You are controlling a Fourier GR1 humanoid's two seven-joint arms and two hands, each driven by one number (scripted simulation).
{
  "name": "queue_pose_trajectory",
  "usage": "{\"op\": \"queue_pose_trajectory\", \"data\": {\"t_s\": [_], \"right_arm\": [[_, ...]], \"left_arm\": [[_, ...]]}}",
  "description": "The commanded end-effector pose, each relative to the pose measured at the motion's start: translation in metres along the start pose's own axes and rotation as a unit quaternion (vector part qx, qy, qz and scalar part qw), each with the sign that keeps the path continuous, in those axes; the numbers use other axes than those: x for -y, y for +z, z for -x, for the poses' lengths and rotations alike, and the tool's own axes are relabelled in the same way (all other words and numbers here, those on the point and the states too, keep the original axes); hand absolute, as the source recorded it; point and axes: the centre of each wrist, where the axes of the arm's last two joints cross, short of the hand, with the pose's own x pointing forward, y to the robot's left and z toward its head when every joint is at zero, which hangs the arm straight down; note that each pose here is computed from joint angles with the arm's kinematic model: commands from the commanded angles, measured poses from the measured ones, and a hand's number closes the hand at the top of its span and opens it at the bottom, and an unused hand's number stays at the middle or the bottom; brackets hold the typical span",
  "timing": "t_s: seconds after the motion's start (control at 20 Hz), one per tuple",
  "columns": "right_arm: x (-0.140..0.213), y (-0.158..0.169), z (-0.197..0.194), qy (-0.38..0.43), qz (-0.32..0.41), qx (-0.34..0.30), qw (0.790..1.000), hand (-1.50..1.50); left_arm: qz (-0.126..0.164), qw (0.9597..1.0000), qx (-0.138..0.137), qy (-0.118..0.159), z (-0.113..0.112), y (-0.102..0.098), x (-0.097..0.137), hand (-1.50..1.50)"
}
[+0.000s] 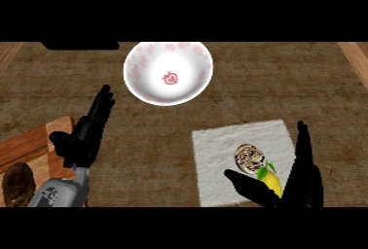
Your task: Pick the cupcake from the placemat and place it in the bowl
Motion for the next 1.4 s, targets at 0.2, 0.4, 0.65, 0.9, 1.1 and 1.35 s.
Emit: {"op": "queue_pose_trajectory", "data": {"t_s": [0.2,0.4,0.65,0.9,1.1,1.35], "right_arm": [[-0.001,0.02,-0.002,0.014,-0.045,-0.048,0.998,-1.5],[-0.003,0.014,0.007,-0.016,-0.033,-0.038,0.999,-1.5],[0.0,0.01,0.001,-0.057,-0.034,-0.011,0.998,-1.5],[0.007,0.024,0.018,-0.075,-0.036,-0.012,0.996,-1.5],[-0.028,0.027,0.014,-0.095,-0.045,-0.023,0.994,-1.5],[-0.028,0.014,0.022,-0.106,-0.048,-0.025,0.993,-1.5]], "left_arm": [[0.003,1.0,-0.005,0.005,0.003,-0.015,0.016,0.0],[-0.003,1.0,-0.002,-0.002,-0.003,-0.004,0.005,0.0],[0.006,0.9999,-0.003,0.011,0.009,0.0,0.009,0.0],[-0.004,0.9999,0.007,0.008,-0.001,0.01,0.01,0.0],[0.002,1.0,-0.003,0.007,0.002,0.001,-0.001,0.0],[-0.002,1.0,-0.005,0.002,0.007,0.002,-0.007,0.0]]}}
